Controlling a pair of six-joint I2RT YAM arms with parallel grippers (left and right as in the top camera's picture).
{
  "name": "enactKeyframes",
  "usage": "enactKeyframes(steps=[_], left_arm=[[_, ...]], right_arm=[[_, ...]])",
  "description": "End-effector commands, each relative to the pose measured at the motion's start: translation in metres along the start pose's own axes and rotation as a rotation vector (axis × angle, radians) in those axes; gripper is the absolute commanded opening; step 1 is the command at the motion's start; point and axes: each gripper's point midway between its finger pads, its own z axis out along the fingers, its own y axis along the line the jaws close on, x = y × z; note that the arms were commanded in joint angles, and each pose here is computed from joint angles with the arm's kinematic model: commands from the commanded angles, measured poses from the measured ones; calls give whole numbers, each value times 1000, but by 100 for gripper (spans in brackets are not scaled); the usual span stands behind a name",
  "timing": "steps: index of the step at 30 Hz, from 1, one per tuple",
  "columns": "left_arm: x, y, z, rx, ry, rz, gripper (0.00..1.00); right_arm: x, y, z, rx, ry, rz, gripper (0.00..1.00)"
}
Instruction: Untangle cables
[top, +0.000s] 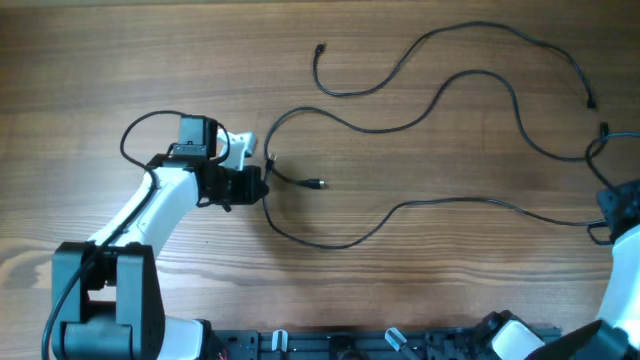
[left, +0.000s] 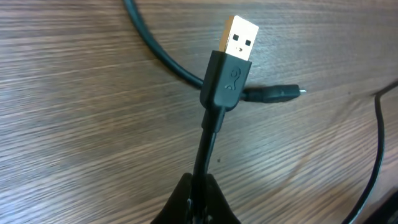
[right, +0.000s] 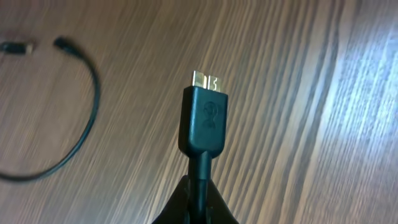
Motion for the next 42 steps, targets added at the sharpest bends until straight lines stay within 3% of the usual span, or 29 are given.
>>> enactKeyframes(steps=[1,5,11,17,22,27,34,40,42], left_arm=[[5,-14,3,9,14,38,4],[8,-12,10,-85,28,94,4],[9,-12,11,-95,29,93,4],[11,-5,12,-133,30,35,4],[11,-5,12,-135,19,-120,4],[14,-5,12,-140,13,-376,4],[24,-4,11,-156,40,-571,4],[26,-7,13,-156,46,-565,4],[27,-10,14,-155,51,-553,11]], right_arm=[[-5,-13,12,67,1,36,4],[-15,-18,17,83,-35,132,4],[-43,-25,14,132,-165,151,4],[-62,-39,11,223,-245,44,4],[-57,-38,37,215,-202,30,4],[-39,-14,82,107,-110,13,4],[-17,-12,127,116,-41,-3,4],[-13,2,149,45,-41,2,4],[-13,3,153,41,-44,4,4]])
